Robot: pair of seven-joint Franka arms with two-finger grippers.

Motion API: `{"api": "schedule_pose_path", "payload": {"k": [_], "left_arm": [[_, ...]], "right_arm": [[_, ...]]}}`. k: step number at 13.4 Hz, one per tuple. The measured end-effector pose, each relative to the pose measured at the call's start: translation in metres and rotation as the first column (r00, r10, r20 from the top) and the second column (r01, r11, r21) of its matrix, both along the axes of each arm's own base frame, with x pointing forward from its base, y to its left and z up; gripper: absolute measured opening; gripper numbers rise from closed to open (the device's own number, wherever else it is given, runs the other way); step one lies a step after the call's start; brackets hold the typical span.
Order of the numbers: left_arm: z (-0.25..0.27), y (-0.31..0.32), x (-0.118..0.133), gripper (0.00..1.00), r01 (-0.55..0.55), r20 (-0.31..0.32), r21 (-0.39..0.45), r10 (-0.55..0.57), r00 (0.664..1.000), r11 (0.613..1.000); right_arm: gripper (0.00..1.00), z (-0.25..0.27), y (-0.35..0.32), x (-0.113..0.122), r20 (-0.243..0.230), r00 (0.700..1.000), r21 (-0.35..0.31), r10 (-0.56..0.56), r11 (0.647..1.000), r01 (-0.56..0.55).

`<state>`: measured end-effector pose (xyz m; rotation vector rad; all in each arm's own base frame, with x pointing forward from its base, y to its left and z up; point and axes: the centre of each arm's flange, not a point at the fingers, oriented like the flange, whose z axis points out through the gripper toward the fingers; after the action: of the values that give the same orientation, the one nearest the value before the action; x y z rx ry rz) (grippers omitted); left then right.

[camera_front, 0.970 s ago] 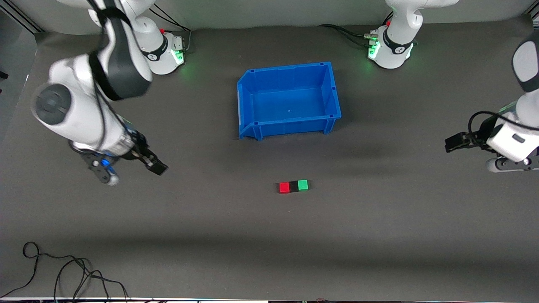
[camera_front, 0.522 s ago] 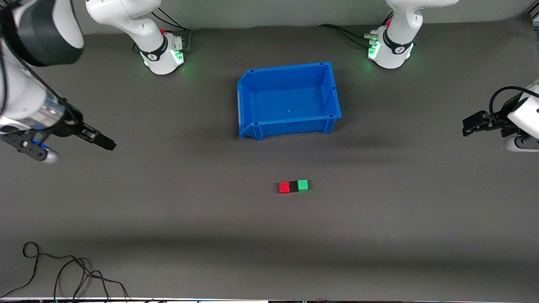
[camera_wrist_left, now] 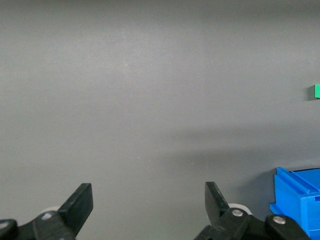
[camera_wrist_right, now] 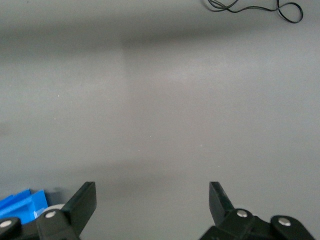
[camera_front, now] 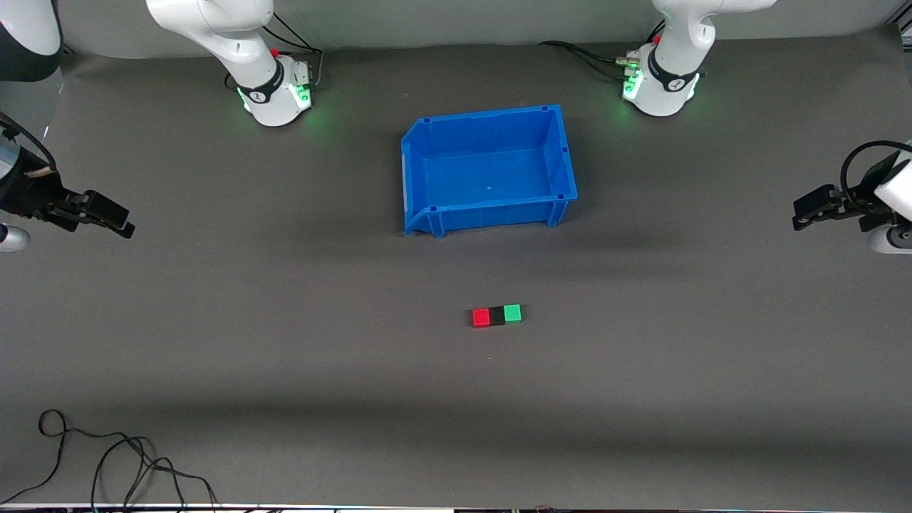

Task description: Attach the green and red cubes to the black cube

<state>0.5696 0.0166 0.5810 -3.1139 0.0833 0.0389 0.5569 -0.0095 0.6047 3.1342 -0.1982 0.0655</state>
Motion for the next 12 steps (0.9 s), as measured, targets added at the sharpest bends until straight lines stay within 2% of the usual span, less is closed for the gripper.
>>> {"api": "schedule_pose_path", "payload": {"k": [5, 8, 12], "left_arm": [[0.009, -0.006, 0.002, 1.0, 0.01, 0.015, 0.001, -0.01, 1.0, 1.0], [0.011, -0.006, -0.001, 1.0, 0.013, -0.012, 0.0, -0.013, 1.0, 1.0], [0.015, -0.004, -0.001, 1.0, 0.012, -0.009, 0.001, -0.012, 1.0, 1.0]], "right_arm": [[1.0, 0.011, 0.001, -0.008, -0.055, 0.994, -0.006, 0.089, 0.996, -0.09], [1.0, 0.012, 0.001, -0.01, -0.063, 0.987, -0.005, 0.148, 0.989, -0.149], [1.0, 0.012, 0.001, -0.01, -0.065, 0.986, -0.005, 0.154, 0.988, -0.155]]}}
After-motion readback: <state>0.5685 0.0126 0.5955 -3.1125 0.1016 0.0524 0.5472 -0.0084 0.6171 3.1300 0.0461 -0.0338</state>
